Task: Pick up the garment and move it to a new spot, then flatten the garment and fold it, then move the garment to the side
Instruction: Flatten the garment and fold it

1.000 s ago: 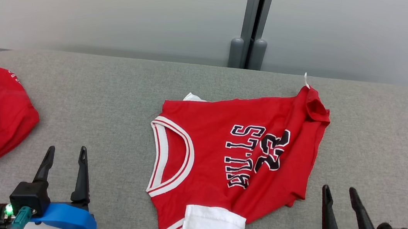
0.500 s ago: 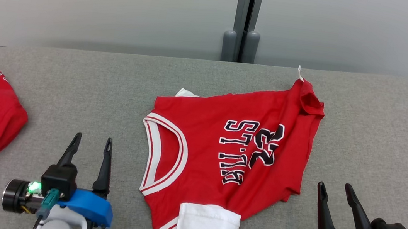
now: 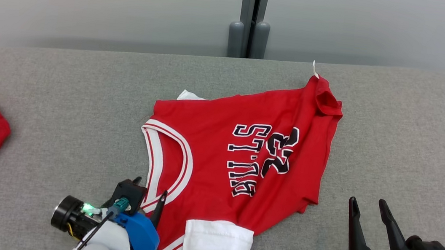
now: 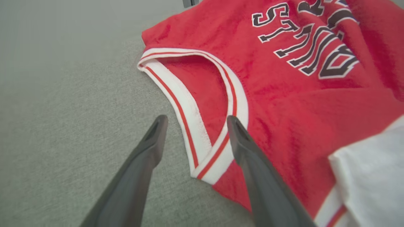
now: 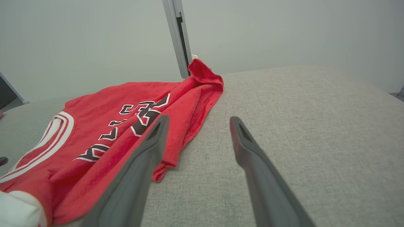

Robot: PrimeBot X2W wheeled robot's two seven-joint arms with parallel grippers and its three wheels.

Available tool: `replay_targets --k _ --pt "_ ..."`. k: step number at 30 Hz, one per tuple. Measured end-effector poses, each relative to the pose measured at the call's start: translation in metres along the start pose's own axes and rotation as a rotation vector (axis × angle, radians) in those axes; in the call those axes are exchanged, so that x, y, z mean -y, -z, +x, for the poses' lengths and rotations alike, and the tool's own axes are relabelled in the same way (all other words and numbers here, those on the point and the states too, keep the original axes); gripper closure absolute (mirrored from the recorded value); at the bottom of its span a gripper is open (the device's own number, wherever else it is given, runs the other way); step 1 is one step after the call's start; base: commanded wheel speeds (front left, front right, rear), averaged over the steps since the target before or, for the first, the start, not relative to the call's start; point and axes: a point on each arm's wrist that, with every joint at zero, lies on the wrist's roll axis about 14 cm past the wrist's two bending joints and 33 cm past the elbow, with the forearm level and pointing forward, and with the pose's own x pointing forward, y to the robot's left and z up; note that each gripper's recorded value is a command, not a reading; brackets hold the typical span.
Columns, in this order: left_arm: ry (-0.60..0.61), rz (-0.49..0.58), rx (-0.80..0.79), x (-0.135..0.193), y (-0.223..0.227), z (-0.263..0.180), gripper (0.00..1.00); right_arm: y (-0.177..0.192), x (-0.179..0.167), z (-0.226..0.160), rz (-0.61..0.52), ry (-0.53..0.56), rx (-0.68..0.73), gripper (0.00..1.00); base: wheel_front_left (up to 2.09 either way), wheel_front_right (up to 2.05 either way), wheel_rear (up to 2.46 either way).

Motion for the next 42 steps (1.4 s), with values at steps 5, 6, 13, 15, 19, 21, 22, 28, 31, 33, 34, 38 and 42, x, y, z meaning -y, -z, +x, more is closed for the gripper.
replay_targets --k 5,6,13,15,19,21,22,28,31,33,34,38,42 --pt "0.048 -0.032 -0.200 0.016 0.042 -0.003 0.00 0.003 0.004 -0.001 0.000 0.013 -0.008 0.00 0.00 0.00 0.00" --pt "0.057 -0.025 -0.221 0.019 0.045 -0.003 0.00 0.003 0.005 -0.001 0.000 0.015 -0.009 0.00 0.00 0.00 0.00" --pt "0.080 -0.028 -0.269 0.023 0.049 -0.002 0.86 0.003 0.008 0.001 -0.001 0.025 -0.010 0.00 0.00 0.00 0.00" --pt "0.083 -0.027 -0.258 0.024 0.047 -0.002 1.00 0.002 0.007 0.002 -0.003 0.022 -0.007 0.00 0.00 0.00 0.00" --pt "0.027 -0.066 -0.164 0.010 0.030 -0.002 1.00 0.000 0.005 0.004 -0.003 0.015 -0.001 0.00 0.00 0.00 0.00" --pt "-0.020 -0.076 -0.117 -0.003 0.022 -0.005 1.00 0.000 0.001 0.006 -0.006 0.002 0.000 0.00 0.00 0.00 0.00" --pt "-0.044 -0.092 -0.096 -0.011 0.018 -0.007 1.00 0.000 -0.001 0.006 -0.006 -0.003 0.000 0.00 0.00 0.00 0.00" --pt "-0.219 -0.154 -0.035 -0.066 0.016 -0.032 1.00 0.003 -0.009 0.007 -0.007 -0.028 -0.010 0.00 0.00 0.00 0.00" --pt "-0.308 -0.177 -0.033 -0.092 0.022 -0.049 1.00 0.005 -0.014 0.008 -0.008 -0.042 -0.016 0.00 0.00 0.00 0.00" --pt "-0.354 -0.187 -0.028 -0.106 0.024 -0.059 1.00 0.006 -0.016 0.008 -0.010 -0.047 -0.021 0.00 0.00 0.00 0.00" --pt "-0.365 -0.188 -0.028 -0.110 0.025 -0.062 1.00 0.007 -0.016 0.009 -0.010 -0.049 -0.023 0.00 0.00 0.00 0.00" --pt "-0.387 -0.198 0.003 -0.116 0.022 -0.069 1.00 0.010 -0.019 0.008 -0.010 -0.056 -0.032 0.00 0.00 0.00 0.00" --pt "-0.396 -0.188 0.070 -0.114 0.011 -0.071 0.00 0.010 -0.021 0.006 -0.011 -0.063 -0.033 0.00 0.00 0.00 0.00"
